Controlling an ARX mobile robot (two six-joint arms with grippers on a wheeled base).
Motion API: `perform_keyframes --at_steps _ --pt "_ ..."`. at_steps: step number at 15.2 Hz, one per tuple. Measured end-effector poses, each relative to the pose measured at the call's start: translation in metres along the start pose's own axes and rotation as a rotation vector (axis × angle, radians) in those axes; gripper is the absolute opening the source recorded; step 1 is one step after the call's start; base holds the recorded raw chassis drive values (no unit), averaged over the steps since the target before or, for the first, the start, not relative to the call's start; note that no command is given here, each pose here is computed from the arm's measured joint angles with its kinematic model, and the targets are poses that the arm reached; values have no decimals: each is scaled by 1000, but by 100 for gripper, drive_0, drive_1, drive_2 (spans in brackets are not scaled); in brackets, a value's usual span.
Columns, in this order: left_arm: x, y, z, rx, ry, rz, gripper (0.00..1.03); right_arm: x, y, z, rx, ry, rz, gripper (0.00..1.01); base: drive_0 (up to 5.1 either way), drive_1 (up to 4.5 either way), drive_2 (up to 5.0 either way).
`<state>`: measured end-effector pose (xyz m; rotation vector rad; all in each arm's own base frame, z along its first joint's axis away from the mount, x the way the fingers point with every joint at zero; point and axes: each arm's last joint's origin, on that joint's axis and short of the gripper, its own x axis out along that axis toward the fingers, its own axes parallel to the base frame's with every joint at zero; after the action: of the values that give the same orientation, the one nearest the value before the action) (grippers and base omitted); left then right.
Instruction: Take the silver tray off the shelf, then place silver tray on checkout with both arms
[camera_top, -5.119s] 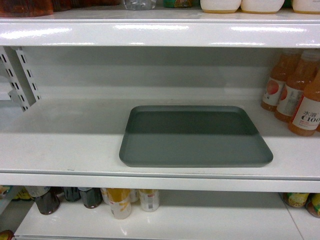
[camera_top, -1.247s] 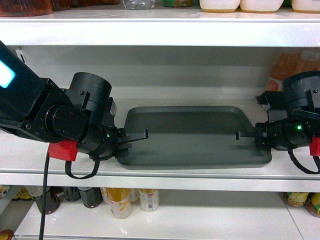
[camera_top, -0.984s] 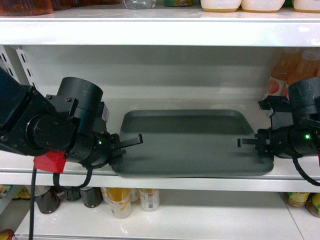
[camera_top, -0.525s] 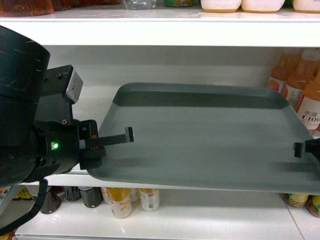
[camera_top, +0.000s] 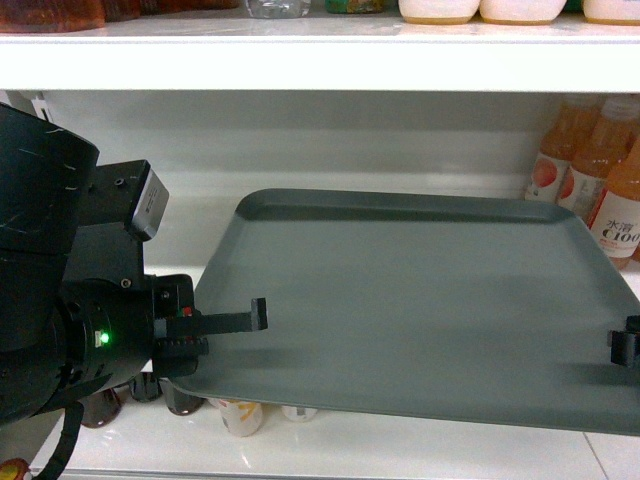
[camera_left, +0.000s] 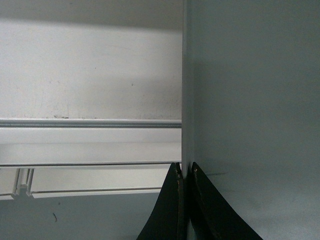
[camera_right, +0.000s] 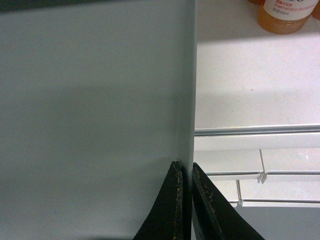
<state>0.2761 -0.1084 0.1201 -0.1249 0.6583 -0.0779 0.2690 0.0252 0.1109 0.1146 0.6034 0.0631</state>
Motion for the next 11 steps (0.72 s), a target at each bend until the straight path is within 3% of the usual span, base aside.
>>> perform_keyframes --at_steps 1,11 --pt "0 0 1 -1 -6 1 2 0 0 1 0 -7 2 3 0 0 0" --pt "0 0 1 2 -12 5 2 0 2 1 -3 -10 3 3 5 -424 433"
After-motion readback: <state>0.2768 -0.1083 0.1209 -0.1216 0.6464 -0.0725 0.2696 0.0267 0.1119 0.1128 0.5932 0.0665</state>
